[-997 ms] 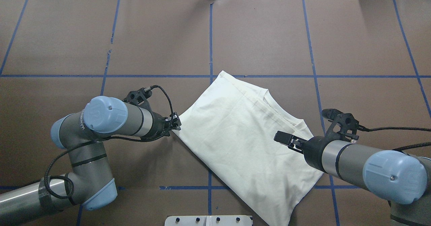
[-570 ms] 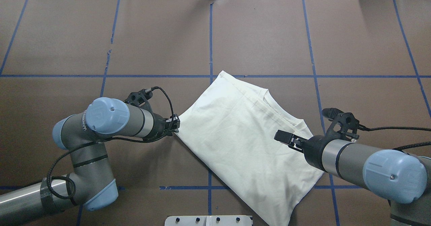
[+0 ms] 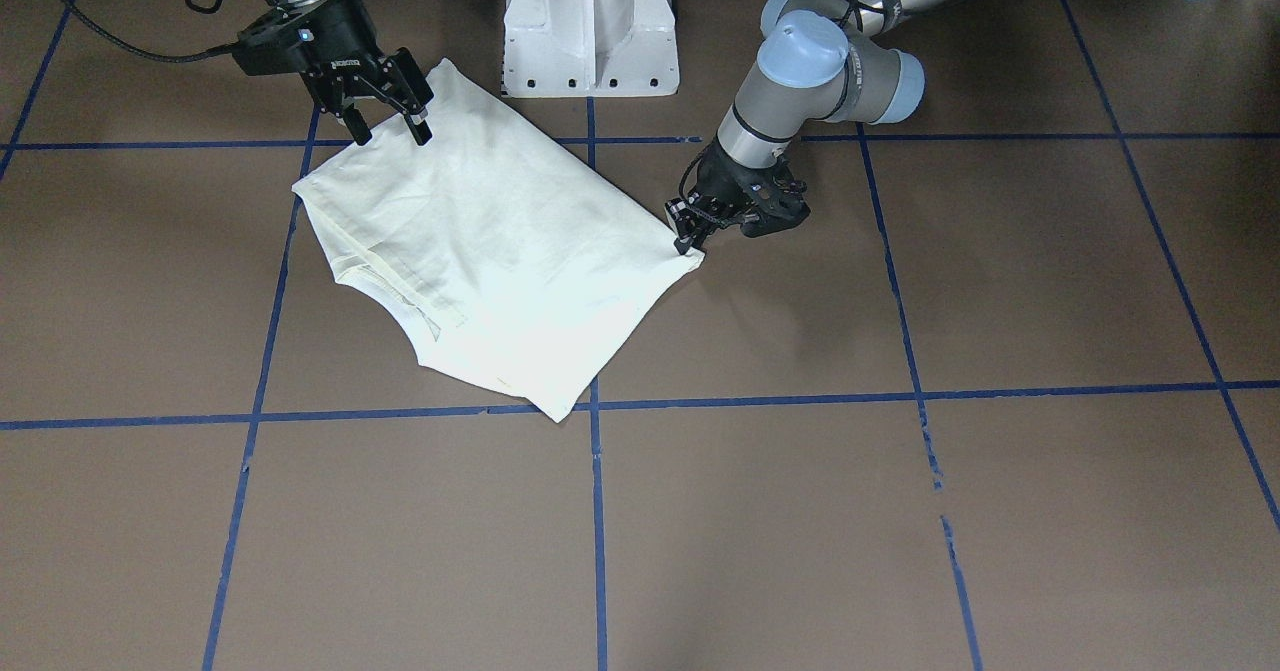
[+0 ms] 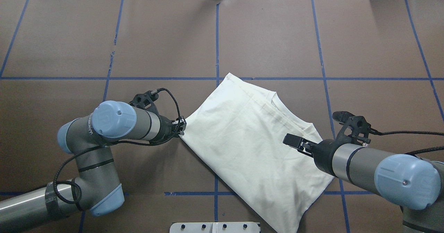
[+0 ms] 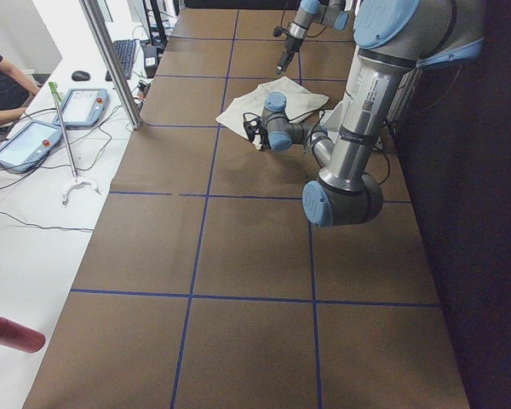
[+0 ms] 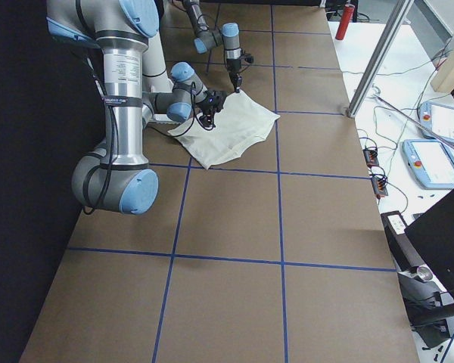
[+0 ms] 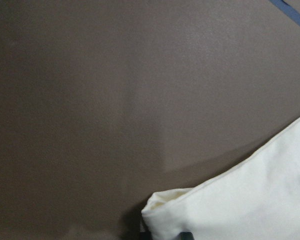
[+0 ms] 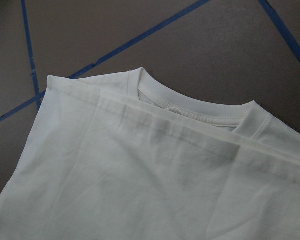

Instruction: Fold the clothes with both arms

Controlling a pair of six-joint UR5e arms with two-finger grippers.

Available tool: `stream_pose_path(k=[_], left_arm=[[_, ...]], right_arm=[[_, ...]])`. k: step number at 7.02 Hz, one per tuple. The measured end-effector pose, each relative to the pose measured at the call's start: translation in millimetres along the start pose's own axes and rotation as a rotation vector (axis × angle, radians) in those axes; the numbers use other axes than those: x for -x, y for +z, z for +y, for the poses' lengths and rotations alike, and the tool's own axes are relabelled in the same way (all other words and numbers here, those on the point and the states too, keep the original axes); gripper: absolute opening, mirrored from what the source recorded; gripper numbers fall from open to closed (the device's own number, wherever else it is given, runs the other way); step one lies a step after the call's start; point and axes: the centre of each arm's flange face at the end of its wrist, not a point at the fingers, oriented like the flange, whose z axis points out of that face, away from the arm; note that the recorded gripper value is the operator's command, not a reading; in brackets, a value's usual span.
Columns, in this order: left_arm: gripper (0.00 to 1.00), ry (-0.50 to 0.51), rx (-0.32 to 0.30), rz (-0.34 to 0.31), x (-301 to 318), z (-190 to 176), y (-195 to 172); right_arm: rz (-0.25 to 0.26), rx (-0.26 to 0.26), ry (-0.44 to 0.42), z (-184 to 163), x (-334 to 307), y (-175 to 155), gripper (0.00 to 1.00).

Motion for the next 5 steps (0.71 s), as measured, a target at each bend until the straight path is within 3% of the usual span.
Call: stream_pose_path(k=[3,5], left_arm=[[0.00,0.013,-0.063,0.001,0,-28,-3],[0.00,0.092,-0.176,0.016,-21,-111,-21]], right_arm=[[-0.007,0.001,0.003,0,2,-3,1.00],[-0.007,0.003,0.003,1,2,-2,1.00]])
